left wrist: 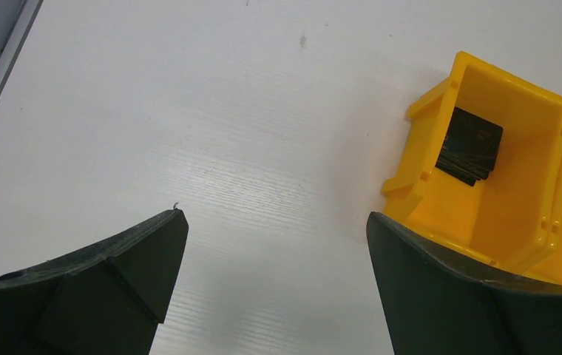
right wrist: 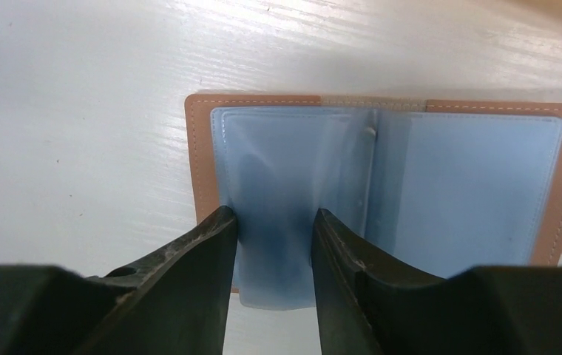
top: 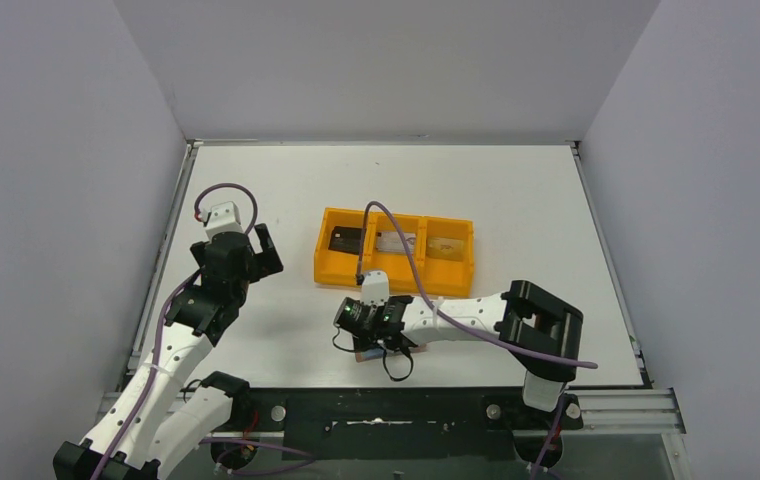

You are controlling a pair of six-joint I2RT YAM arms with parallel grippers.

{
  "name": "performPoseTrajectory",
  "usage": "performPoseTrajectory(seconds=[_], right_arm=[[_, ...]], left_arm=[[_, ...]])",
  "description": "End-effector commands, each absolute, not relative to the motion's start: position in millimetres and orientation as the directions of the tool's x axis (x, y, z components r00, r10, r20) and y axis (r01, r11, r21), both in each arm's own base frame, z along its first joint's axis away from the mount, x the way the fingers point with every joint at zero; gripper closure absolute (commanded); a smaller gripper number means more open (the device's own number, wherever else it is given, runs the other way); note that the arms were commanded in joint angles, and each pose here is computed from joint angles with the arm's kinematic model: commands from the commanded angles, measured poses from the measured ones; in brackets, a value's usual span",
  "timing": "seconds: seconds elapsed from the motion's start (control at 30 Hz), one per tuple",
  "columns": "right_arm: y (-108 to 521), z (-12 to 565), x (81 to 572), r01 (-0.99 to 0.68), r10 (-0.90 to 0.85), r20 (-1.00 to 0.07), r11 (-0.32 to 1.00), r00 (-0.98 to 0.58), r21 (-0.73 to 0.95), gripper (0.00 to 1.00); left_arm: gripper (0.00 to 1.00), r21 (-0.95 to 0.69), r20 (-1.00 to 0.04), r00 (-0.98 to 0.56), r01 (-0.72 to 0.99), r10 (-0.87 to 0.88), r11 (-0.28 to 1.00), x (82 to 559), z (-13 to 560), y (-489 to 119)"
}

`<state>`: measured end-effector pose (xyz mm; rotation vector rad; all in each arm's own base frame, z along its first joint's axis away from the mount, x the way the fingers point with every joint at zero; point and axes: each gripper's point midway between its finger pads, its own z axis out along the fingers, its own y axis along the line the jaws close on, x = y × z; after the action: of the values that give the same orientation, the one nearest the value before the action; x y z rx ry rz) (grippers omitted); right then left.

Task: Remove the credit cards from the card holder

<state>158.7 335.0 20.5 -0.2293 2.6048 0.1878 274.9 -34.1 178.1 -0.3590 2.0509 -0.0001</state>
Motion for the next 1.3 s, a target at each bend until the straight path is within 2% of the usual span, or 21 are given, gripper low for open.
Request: performPoseTrajectory(seconds=[0.0, 0.1, 0.27, 0.5, 0.53, 0.67, 0.77, 0.83, 0.97, 1.07, 1.17, 1.27], right_arm=[[341, 26, 163, -0.195, -0.081, -0.514, 0.966, -0.854, 0.171, 0.71], [343, 35, 169, -0.191, -0.059, -0.526, 0.961, -0.849, 0.201, 0.79], [340, 45, 177, -0.163, -0.007, -0.531, 0.955, -0.847, 0.248, 0.99], [344, 65, 182, -0.163, 0.101, -0.529, 0.888, -0.843, 0.43, 1.0], [344, 66, 183, -0.166, 0.108, -0.527, 0.879, -0.843, 0.446, 0.97], [340, 63, 185, -0.172, 0.071, -0.536, 0.905, -0.841, 0.389, 0.73], [329, 47, 182, -0.158, -0.008, -0.53, 0.958, -0.848, 0.238, 0.47], [325, 38, 180, -0.162, -0.063, -0.518, 0.976, -0.853, 0.148, 0.38], [322, 19, 173, -0.181, -0.168, -0.486, 0.983, -0.858, -0.021, 0.31], [321, 15, 171, -0.184, -0.205, -0.478, 0.979, -0.854, -0.09, 0.3], [325, 12, 167, -0.189, -0.198, -0.473, 0.98, -0.859, -0.066, 0.3], [342, 21, 166, -0.213, -0.157, -0.499, 0.975, -0.852, 0.056, 0.29]], left_arm=[[0.06, -0.18, -0.881, -0.392, -0.238, -0.264, 0.954, 283, 193, -36], [0.06, -0.18, -0.881, -0.393, -0.238, -0.264, 0.954, 284, 192, -36], [0.06, -0.177, -0.88, -0.395, -0.24, -0.263, 0.955, 284, 192, -35], [0.06, -0.178, -0.879, -0.398, -0.237, -0.262, 0.955, 284, 191, -36], [0.06, -0.179, -0.879, -0.397, -0.237, -0.263, 0.955, 284, 192, -36], [0.06, -0.179, -0.879, -0.397, -0.238, -0.264, 0.955, 284, 191, -36], [0.06, -0.18, -0.88, -0.395, -0.236, -0.264, 0.955, 284, 192, -36], [0.06, -0.181, -0.88, -0.394, -0.235, -0.264, 0.955, 284, 192, -36], [0.06, -0.184, -0.881, -0.391, -0.236, -0.266, 0.954, 284, 193, -35], [0.06, -0.185, -0.881, -0.391, -0.235, -0.267, 0.954, 284, 193, -35], [0.06, -0.186, -0.881, -0.391, -0.233, -0.267, 0.955, 284, 193, -36], [0.06, -0.187, -0.882, -0.388, -0.231, -0.267, 0.955, 284, 194, -36]])
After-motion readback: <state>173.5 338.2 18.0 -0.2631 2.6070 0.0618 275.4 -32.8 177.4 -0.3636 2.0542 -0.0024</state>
